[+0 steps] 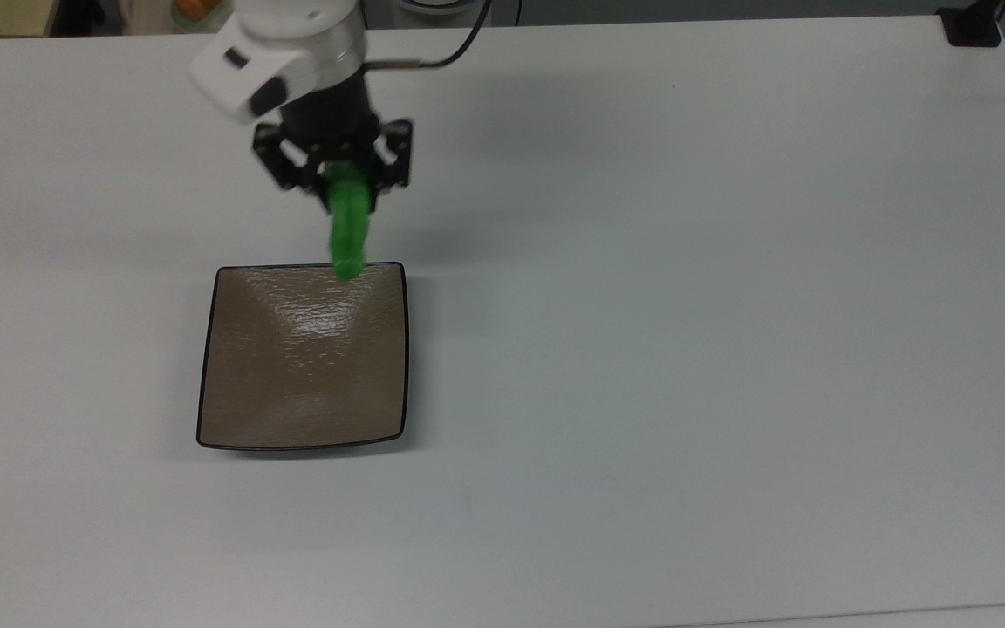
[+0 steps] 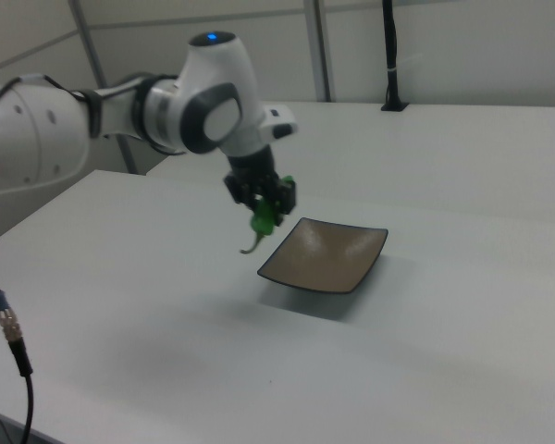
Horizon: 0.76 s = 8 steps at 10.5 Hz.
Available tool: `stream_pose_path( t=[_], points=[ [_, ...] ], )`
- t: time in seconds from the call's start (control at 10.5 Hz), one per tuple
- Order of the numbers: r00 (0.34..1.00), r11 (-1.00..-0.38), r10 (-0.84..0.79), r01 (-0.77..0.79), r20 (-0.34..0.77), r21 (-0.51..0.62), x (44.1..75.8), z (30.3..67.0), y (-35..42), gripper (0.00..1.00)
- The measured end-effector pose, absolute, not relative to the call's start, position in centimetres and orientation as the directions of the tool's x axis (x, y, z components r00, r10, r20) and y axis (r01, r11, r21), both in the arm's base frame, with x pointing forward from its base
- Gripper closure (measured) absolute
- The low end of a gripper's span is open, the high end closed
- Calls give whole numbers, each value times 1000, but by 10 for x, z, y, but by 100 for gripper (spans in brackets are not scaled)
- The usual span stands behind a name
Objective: Chili peppers are placed on a ceramic plate
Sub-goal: 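Carry the held chili pepper over the square brown plate, then lower the chili pepper onto the plate and open the gripper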
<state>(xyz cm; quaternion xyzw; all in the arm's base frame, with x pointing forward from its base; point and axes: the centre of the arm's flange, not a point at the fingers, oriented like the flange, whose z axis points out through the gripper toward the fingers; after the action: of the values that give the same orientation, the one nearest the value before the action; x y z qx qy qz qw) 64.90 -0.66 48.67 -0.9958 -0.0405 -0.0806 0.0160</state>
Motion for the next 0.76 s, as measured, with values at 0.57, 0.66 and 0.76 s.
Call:
stream_pose_path(
  t=[0.57,0.66,0.76],
  points=[
    [942,-1000,4,7,334,-6,699,399,-55,59],
    [935,-1000,2,5,354,-6,704,384,-56,59],
    [925,-1000,1,3,381,-4,709,369,-56,59]
  ],
)
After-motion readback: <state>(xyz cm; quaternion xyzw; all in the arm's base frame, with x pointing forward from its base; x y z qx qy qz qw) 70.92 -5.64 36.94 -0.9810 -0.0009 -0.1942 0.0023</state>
